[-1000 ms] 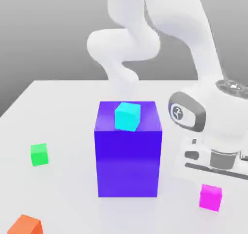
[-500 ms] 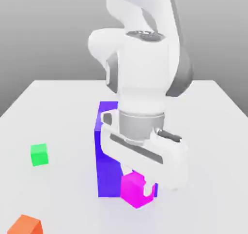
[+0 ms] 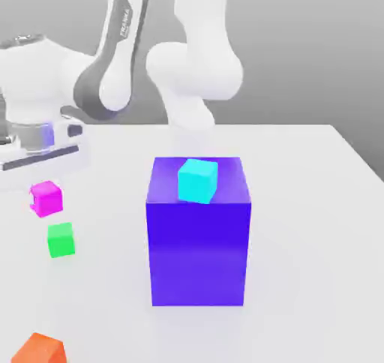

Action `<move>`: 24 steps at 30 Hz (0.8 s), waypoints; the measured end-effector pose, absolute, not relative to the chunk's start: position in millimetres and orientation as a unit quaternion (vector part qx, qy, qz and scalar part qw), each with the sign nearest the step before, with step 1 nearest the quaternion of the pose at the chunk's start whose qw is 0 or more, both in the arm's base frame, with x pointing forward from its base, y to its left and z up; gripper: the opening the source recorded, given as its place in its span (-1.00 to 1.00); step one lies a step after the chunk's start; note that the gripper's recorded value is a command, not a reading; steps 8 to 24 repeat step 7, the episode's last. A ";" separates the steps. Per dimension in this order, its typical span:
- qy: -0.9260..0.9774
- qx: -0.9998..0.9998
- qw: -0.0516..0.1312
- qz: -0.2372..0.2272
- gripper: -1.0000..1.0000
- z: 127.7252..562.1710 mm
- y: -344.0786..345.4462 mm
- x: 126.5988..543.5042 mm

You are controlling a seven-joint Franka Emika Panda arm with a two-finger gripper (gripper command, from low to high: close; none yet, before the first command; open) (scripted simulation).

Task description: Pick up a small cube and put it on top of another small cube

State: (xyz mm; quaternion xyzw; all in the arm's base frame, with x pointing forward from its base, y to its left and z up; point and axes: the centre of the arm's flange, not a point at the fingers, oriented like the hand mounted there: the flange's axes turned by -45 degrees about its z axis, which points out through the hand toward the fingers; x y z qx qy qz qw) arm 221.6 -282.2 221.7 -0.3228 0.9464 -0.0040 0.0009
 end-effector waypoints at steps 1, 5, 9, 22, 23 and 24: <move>0.948 -0.319 0.001 -0.002 -1.00 212.1 -282.5 219.9; 0.949 -0.317 0.001 -0.001 1.00 183.9 -281.2 218.0; 0.949 -0.317 0.001 -0.001 1.00 183.9 -281.2 218.0; 0.949 -0.317 0.001 -0.001 1.00 183.9 -281.2 218.0; 0.949 -0.317 0.001 -0.001 1.00 183.9 -281.2 218.0; 0.949 -0.317 0.001 -0.001 1.00 183.9 -281.2 218.0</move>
